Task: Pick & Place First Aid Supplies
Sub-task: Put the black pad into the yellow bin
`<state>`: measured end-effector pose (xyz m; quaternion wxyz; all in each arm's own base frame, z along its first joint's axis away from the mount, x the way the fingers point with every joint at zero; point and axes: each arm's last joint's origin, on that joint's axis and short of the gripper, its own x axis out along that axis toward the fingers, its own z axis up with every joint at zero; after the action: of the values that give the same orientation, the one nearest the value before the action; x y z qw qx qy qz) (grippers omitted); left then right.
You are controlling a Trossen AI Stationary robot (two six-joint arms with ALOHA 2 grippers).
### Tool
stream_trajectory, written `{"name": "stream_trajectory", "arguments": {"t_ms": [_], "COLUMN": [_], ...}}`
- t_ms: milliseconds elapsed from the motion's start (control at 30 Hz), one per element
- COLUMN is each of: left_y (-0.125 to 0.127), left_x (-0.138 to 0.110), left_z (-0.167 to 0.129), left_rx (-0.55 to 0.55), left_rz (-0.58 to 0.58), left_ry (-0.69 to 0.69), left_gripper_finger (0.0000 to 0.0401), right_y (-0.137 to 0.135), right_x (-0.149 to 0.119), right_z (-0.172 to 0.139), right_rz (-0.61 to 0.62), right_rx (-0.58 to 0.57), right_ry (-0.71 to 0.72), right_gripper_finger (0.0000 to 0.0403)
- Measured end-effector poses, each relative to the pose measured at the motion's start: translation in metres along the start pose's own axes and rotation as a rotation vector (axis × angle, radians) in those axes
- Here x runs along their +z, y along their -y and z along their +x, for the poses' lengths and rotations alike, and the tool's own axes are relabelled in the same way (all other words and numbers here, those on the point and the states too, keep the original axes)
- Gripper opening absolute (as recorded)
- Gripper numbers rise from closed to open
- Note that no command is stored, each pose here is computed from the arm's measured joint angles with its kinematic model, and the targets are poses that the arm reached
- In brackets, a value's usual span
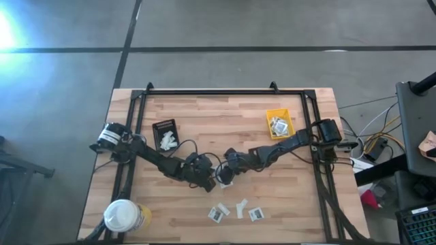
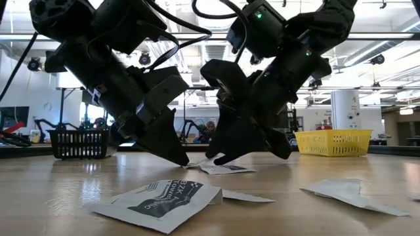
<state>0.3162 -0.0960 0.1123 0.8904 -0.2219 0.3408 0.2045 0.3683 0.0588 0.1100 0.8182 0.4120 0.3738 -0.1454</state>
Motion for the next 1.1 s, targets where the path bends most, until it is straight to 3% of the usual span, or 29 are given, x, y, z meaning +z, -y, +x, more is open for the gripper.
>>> {"name": "stream_trajectory", "arguments": {"t_ms": [267, 700, 900, 1100], "left_y": [0.0, 0.001, 0.0, 0.001], "left_x": [0.0, 0.001, 0.005, 0.015], "left_z": [0.0, -0.001, -0.008, -0.021], "left_rx": [-0.002, -0.016, -0.014, -0.024], "left_rz": [0.002, 0.023, 0.043, 0.062], "left_ry": [0.004, 0.006, -0.003, 0.016], "left_gripper_finger": [0.0, 0.0, 0.0007, 0.0041], "right_y": [0.003, -0.002, -0.002, -0.001], "right_x": [-0.001, 0.001, 0.003, 0.007], "right_z": [0.001, -0.008, -0.03, -0.048], "right_rz": [-0.04, -0.134, -0.196, -0.242], "right_rx": [-0.021, -0.007, -0.079, -0.159], "right_ry": [-0.007, -0.028, -0.069, -0.052], "right_gripper_finger": [0.0014, 0.0009, 0.0008, 0.0008]}}
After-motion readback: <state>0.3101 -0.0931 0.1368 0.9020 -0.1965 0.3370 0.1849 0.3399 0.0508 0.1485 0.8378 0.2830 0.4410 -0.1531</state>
